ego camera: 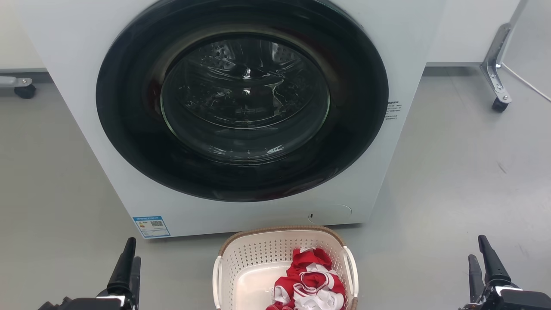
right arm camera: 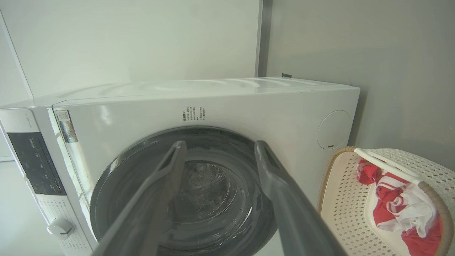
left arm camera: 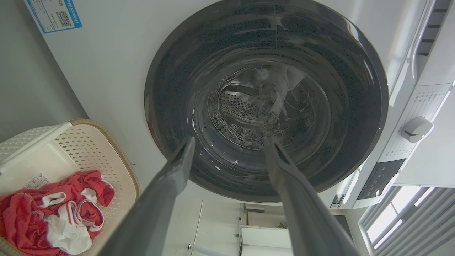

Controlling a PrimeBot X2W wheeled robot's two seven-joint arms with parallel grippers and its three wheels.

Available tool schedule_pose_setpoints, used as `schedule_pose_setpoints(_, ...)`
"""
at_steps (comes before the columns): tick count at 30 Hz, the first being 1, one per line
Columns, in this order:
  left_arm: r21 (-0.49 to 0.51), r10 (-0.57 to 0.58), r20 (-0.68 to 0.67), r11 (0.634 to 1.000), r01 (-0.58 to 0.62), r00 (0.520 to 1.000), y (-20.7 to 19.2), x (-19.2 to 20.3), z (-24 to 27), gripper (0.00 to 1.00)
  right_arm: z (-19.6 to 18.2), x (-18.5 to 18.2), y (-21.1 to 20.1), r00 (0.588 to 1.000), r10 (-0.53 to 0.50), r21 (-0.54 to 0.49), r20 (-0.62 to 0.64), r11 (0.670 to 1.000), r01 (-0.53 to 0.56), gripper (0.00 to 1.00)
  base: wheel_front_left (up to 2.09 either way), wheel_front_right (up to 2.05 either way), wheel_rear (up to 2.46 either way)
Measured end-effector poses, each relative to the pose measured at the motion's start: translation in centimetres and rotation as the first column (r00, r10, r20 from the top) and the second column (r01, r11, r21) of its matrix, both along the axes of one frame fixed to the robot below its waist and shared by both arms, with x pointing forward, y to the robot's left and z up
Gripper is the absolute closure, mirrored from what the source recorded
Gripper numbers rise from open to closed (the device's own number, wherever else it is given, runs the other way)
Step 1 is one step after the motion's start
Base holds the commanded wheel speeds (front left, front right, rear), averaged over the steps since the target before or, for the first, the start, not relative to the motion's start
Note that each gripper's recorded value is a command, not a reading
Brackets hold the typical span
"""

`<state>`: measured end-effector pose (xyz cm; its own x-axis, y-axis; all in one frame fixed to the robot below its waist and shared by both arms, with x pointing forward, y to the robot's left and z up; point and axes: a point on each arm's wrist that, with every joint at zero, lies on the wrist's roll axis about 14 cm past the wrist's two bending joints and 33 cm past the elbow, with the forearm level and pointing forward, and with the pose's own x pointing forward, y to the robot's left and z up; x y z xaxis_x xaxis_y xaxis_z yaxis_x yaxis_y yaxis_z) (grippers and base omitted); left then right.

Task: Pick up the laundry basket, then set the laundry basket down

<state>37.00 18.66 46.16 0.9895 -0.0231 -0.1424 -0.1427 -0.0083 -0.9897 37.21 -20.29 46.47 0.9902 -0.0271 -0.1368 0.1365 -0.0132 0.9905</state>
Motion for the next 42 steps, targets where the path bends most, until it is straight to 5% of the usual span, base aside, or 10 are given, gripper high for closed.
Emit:
schedule_pose_setpoints(12, 0.052, -0.003, 0.027, 0.999, 0.001, 1.0, -0.5, 0.8, 0.9, 0.0, 0.3, 0.2, -0.1, 1.0, -0.008, -0.061, 0.005, 0.998, 0.008, 0.0, 0.0, 0.0, 0.0)
schedule_pose_setpoints(23, 0.244, -0.057, 0.056, 0.969, 0.041, 0.997, -1.2, 1.5, 2.0, 0.0, 1.5, 0.9, -0.1, 0.999, 0.022, -0.256, 0.029, 0.967, -0.014, 0.0, 0.0, 0.0, 0.0)
schedule_pose_setpoints(28, 0.348, -0.085, 0.057, 0.935, 0.06, 0.995, -1.6, 1.9, 2.6, 0.0, 1.7, 1.0, 0.1, 0.998, 0.053, -0.369, 0.024, 0.929, -0.041, 0.0, 0.0, 0.0, 0.0)
schedule_pose_setpoints(42, 0.641, -0.135, 0.06, 0.765, 0.065, 0.989, -2.0, 2.5, 4.1, 0.0, 3.0, 1.7, 1.4, 0.989, 0.146, -0.681, 0.014, 0.725, -0.098, 0.0, 0.0, 0.0, 0.0)
